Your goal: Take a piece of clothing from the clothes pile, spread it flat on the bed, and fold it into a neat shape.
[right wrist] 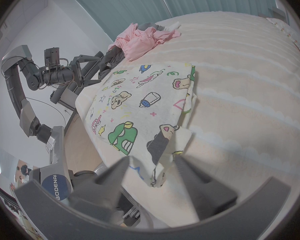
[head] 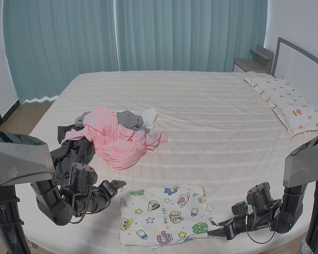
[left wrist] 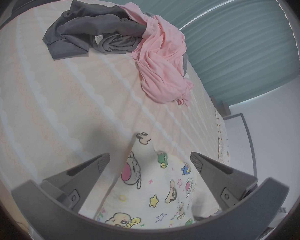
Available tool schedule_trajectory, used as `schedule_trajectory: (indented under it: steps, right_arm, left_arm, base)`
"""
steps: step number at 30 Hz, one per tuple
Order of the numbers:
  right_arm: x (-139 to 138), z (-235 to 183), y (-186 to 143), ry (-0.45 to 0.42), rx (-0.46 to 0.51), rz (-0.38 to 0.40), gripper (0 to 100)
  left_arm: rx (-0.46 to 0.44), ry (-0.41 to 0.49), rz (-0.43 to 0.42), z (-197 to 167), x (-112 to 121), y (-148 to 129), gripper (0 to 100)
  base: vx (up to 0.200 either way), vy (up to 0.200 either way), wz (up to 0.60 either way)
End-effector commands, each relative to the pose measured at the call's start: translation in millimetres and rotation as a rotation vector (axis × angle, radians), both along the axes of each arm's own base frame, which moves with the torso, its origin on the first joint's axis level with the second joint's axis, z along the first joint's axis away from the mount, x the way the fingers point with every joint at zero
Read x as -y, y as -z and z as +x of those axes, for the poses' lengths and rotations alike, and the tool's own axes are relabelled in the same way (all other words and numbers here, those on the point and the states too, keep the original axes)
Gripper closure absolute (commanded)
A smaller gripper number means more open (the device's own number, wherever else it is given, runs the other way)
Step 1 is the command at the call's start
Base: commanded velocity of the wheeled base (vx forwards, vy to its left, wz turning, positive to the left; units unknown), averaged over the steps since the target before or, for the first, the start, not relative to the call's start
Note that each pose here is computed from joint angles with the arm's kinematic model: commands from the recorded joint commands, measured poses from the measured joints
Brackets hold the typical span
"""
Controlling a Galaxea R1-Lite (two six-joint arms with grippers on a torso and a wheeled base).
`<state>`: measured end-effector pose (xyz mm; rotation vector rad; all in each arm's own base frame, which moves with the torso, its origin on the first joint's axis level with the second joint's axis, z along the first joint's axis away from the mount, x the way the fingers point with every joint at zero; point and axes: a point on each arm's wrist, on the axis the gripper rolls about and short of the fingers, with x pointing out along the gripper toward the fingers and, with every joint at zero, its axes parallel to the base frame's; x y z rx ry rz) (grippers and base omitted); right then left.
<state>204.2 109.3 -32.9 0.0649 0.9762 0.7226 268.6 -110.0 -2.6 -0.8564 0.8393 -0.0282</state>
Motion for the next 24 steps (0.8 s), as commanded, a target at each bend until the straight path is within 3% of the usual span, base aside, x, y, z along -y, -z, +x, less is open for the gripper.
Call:
schedule_trajectory:
  steps: [1,4,9,12,24]
  right_arm:
    - [6.8,3.8,-3.3,0.034,0.031,0.016,0]
    - [11.9,14.6,-5.1,0.078,0.074,0.048,0]
    - [5.6,32.3,4.2,0.135,0.057,0.096,0]
    - [-7.0,49.9,17.4,0.151,0.059,0.103,0]
    - [-33.3,55.8,31.2,0.194,0.105,0.017,0]
  left_arm:
    - [-0.034,0.081,0.068,-14.1,6.1,10.8,0]
    - [-0.055,0.148,0.137,-23.1,14.9,22.4,0]
    - [-0.037,0.104,0.250,-19.6,30.7,42.5,0]
    - [0.003,0.140,0.288,-21.8,40.4,50.8,0]
    - [0.042,0.206,0.301,-27.5,52.0,55.1,0]
  base:
    - [0.000,0.000,0.00]
    - [0.000,0.000,0.00]
    - [0.000,0.000,0.00]
    - [0.000,0.000,0.00]
    - [0.000,0.000,0.00]
